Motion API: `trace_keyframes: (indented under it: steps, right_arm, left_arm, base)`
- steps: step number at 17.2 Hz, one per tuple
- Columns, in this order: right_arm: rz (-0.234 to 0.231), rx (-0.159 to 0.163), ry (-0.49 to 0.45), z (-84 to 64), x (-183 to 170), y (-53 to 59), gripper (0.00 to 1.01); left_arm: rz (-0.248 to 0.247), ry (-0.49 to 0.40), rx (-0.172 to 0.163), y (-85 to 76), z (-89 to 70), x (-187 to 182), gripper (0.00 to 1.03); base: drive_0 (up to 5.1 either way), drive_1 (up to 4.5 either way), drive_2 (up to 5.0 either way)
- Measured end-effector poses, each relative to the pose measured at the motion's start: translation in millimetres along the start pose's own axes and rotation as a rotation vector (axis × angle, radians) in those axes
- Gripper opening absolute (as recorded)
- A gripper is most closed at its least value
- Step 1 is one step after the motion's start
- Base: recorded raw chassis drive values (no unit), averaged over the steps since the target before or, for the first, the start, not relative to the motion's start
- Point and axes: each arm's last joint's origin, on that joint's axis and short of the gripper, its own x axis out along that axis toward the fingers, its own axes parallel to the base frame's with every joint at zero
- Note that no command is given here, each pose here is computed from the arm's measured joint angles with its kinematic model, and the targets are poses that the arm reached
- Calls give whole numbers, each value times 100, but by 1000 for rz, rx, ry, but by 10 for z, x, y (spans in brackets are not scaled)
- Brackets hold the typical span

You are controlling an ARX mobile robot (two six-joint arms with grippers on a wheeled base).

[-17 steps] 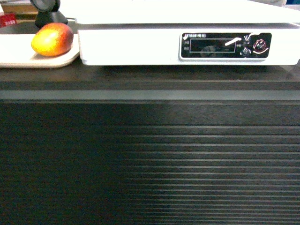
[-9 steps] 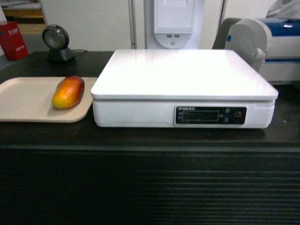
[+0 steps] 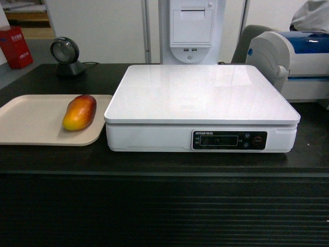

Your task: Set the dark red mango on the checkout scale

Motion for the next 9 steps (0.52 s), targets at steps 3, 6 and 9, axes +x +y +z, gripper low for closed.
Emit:
trace_keyframes:
  steps: [3, 6, 9]
  right_arm:
    - [0, 0, -1, 1, 0, 0, 98]
    - [0, 0, 0, 0, 0, 0, 98]
    - [0, 0, -1, 1, 0, 0, 98]
  left_arm:
    - [0, 0, 0, 0, 0, 0, 98]
    - [0, 0, 0, 0, 0, 0, 98]
    - [0, 0, 0, 0, 0, 0, 98]
  base:
    - [0, 0, 0]
    - [0, 0, 0]
    - [0, 0, 0]
